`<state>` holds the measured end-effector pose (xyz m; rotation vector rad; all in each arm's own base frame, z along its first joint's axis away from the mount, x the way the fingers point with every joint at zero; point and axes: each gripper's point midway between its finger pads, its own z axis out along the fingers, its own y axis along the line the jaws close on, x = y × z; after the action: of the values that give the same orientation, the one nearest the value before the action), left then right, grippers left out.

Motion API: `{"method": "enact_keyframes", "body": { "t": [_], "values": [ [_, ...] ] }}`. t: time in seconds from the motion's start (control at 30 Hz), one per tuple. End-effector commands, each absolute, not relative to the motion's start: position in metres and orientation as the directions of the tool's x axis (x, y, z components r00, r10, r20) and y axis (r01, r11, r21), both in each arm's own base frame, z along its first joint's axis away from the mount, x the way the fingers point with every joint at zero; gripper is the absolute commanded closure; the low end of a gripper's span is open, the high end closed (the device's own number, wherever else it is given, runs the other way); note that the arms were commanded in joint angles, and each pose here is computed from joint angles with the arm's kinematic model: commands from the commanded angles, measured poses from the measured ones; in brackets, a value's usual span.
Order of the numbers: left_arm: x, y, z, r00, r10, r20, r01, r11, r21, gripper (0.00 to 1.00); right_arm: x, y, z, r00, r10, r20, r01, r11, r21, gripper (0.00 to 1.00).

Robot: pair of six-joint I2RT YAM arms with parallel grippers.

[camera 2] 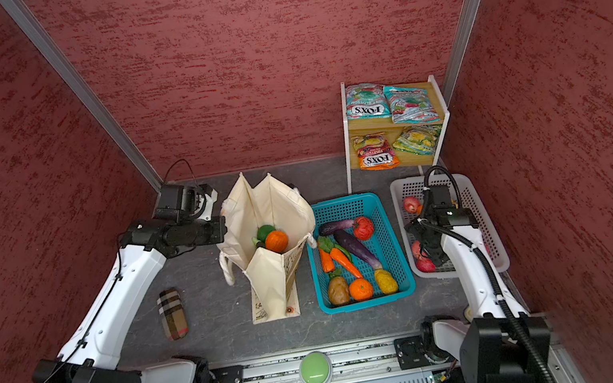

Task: Place the food into the grocery bag and tie it
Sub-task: 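Lower the right gripper onto a red apple in the white basket, then close the right gripper on the red apple and lift it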

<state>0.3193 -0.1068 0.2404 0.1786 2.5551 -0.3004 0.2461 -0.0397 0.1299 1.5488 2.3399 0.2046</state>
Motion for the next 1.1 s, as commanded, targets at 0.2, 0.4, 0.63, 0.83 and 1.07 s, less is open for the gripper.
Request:
{"method": "enact_keyframes", "body": {
  "t": [0.2, 0.4, 0.63, 0.83, 1.07],
  "values": [
    [0.313, -0.111, 0.236, -0.84, 0.084, -0.535, 0.211, 0.96, -0.181, 1.0, 0.244, -0.045, 0.109, -0.346, 0.92, -0.183, 0.887, 0.385, 0.254, 0.11],
    [0.313, -0.111, 0.235, -0.842, 0.087, -0.533, 0.212, 0.961, -0.179, 1.0, 0.24, -0.048, 0.101, -0.337, 0.922, -0.194, 0.896, 0.377, 0.234, 0.12],
    [0.312, -0.111, 0.236, -0.843, 0.085, -0.532, 0.211, 0.961, -0.18, 1.0, 0.24, -0.053, 0.101, -0.331, 0.917, -0.224, 0.896, 0.38, 0.231, 0.23],
    [0.312, -0.111, 0.236, -0.842, 0.086, -0.533, 0.211, 0.961, -0.179, 1.0, 0.243, -0.055, 0.106, -0.331, 0.911, -0.245, 0.888, 0.389, 0.246, 0.34],
    [0.313, -0.111, 0.236, -0.841, 0.085, -0.534, 0.21, 0.961, -0.178, 1.0, 0.254, -0.053, 0.143, -0.303, 0.915, -0.266, 0.859, 0.383, 0.34, 0.38]
  ]
}}
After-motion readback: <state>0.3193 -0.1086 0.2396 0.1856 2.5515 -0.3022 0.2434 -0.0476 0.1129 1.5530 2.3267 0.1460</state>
